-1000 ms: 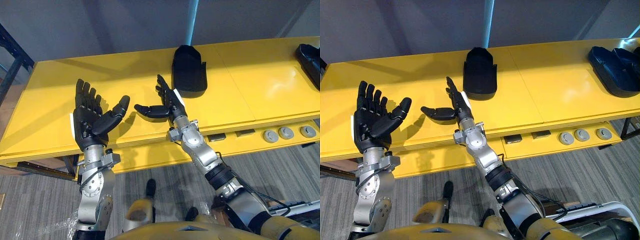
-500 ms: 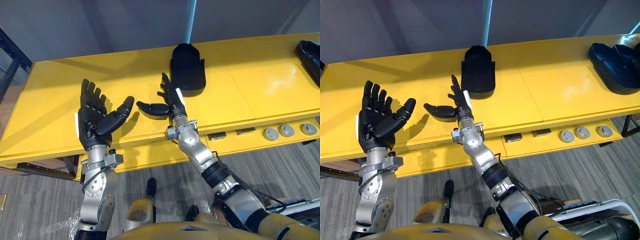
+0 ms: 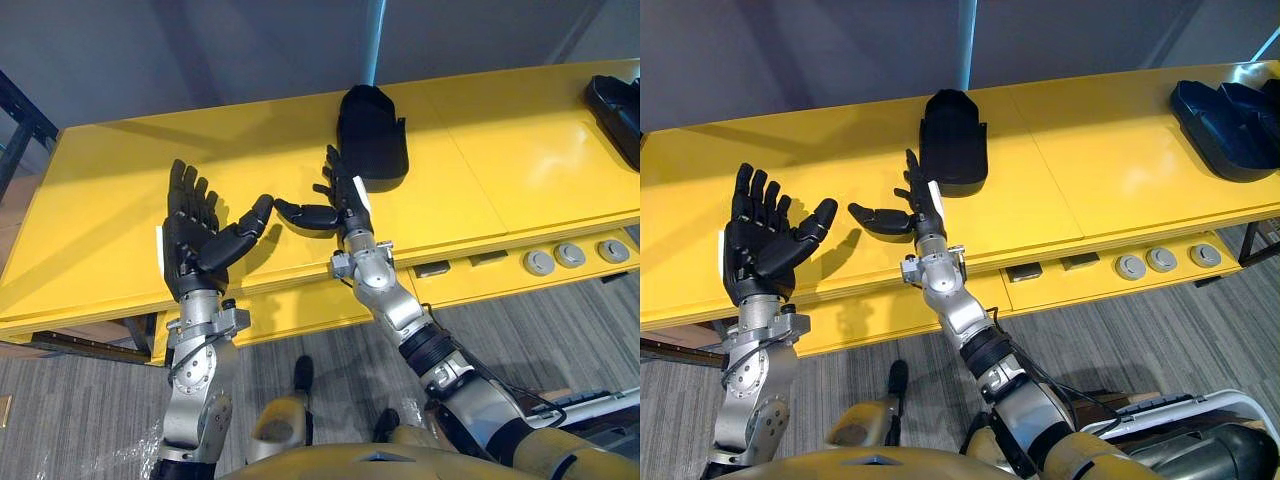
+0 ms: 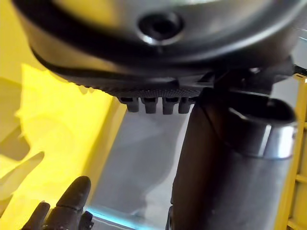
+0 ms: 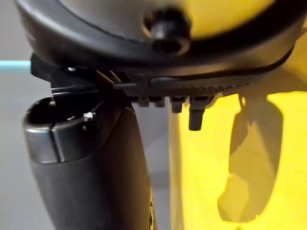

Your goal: Walk over and take three plastic housings, then place them on the shelf

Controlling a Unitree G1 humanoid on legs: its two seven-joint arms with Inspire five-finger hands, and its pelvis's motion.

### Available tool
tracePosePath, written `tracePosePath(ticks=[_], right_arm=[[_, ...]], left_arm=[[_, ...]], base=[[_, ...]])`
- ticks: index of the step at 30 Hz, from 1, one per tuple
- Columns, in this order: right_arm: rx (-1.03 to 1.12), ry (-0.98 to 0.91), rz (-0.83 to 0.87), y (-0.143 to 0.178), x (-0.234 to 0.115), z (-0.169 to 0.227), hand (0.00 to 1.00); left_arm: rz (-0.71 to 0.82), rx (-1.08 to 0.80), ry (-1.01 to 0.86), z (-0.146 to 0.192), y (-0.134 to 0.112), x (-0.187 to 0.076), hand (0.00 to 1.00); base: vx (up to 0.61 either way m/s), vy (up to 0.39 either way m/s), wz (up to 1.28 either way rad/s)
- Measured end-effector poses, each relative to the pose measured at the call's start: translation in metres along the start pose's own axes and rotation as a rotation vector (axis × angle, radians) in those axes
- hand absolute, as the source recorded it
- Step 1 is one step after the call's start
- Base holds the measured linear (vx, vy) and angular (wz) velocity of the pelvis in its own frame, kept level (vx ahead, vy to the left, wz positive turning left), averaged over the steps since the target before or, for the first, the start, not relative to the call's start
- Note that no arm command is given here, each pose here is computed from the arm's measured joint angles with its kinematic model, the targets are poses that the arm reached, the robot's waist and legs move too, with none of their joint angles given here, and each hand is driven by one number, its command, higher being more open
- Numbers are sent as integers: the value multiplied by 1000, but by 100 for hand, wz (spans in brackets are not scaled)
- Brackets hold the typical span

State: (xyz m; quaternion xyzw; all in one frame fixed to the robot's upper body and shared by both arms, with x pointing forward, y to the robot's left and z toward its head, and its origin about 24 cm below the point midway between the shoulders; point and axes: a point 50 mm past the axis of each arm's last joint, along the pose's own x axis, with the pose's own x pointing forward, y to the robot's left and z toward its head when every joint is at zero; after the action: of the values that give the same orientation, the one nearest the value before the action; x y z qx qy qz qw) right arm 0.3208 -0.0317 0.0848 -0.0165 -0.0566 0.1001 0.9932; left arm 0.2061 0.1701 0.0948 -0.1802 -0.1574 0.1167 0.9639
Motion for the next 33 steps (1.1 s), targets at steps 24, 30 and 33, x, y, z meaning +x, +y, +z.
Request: tracePosePath(ticks=[24,30,33], right_arm=[[-3,1,-58,-6,-4,-3,100],[-1,0,-63,-7,-5,-3,100],[-1,1,-74,-7,-5,-3,100]], left_arm=[[-44,13,81,-15,-5,-4,100],[-53,11,81,-15,-6,-4,100],[-53,11,81,-15,-6,-4,100]], base=[[1,-3,0],[0,0,0],[0,0,0]])
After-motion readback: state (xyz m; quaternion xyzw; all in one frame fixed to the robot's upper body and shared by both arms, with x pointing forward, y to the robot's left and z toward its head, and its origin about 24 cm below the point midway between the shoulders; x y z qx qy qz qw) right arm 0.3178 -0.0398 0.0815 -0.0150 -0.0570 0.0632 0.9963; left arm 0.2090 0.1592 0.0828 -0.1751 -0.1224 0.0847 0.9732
